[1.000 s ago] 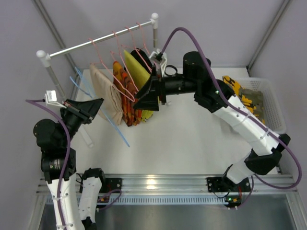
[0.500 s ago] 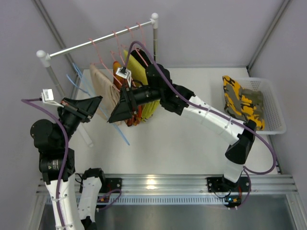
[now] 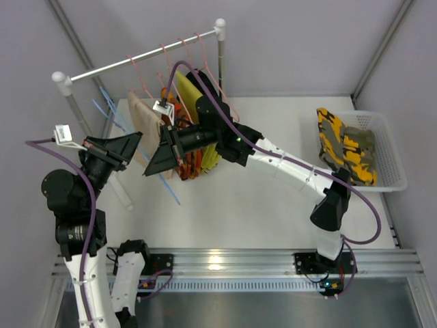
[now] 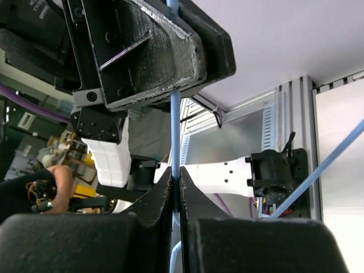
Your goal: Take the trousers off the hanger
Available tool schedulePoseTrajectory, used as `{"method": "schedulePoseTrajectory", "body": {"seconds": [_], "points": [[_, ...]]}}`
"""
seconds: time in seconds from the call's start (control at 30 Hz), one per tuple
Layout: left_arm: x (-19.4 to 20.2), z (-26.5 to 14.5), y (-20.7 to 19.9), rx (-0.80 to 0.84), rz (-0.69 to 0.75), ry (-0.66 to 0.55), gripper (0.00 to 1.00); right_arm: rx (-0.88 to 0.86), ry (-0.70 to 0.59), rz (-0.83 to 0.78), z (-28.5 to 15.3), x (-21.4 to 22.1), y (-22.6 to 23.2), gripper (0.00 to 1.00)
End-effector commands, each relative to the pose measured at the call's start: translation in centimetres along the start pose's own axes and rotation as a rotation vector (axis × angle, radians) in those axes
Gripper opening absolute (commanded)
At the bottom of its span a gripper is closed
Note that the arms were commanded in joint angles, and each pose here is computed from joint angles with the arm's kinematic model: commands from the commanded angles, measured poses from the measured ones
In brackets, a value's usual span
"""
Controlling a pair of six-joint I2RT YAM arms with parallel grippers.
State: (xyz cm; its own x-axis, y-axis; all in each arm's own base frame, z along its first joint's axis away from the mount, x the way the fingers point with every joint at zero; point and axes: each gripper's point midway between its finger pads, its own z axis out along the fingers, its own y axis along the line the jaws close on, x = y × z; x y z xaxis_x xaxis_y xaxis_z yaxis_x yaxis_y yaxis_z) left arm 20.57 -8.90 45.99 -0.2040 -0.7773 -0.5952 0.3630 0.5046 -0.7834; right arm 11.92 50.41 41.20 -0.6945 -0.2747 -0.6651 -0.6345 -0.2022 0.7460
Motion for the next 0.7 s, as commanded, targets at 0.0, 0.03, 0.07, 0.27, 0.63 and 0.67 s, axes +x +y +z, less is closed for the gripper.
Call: {"method": "schedulePoseTrajectory", "body": {"seconds": [0.0, 0.03, 0.07, 0.27, 0.63, 0.67], "points": [[-0.9, -0.1, -0.9, 0.025, 0.045, -0.037, 0.08, -0.107, -0.101, -0.066, -0.3, -3.8, 3.5, 0.0], [-0.8, -0.2, -0.7, 0.016, 0.046, -0.04, 0.14, -0.105, -0.109, -0.044, -0.4, -4.1, 3.3, 0.0], [-0.8, -0.3, -0.5, 0.006, 0.054, -0.043, 0.34, -0.098, -0.13, -0.045, -0.6, -4.9, 3.2, 0.0], [-1.1, -1.8, 1.0, -0.098, 0.087, -0.102, 0.99, -0.087, -0.167, 0.009, -0.6, -6.5, 1.5, 0.0], [-3.4, -7.7, 4.3, -0.373, 0.229, -0.341, 0.99, -0.06, -0.209, 0.03, 0.1, -8.3, -0.9, 0.0], [-3.5, -8.2, 4.8, -0.402, 0.249, -0.351, 0.99, -0.055, -0.221, 0.025, 0.2, -8.6, -1.0, 0.0]]}}
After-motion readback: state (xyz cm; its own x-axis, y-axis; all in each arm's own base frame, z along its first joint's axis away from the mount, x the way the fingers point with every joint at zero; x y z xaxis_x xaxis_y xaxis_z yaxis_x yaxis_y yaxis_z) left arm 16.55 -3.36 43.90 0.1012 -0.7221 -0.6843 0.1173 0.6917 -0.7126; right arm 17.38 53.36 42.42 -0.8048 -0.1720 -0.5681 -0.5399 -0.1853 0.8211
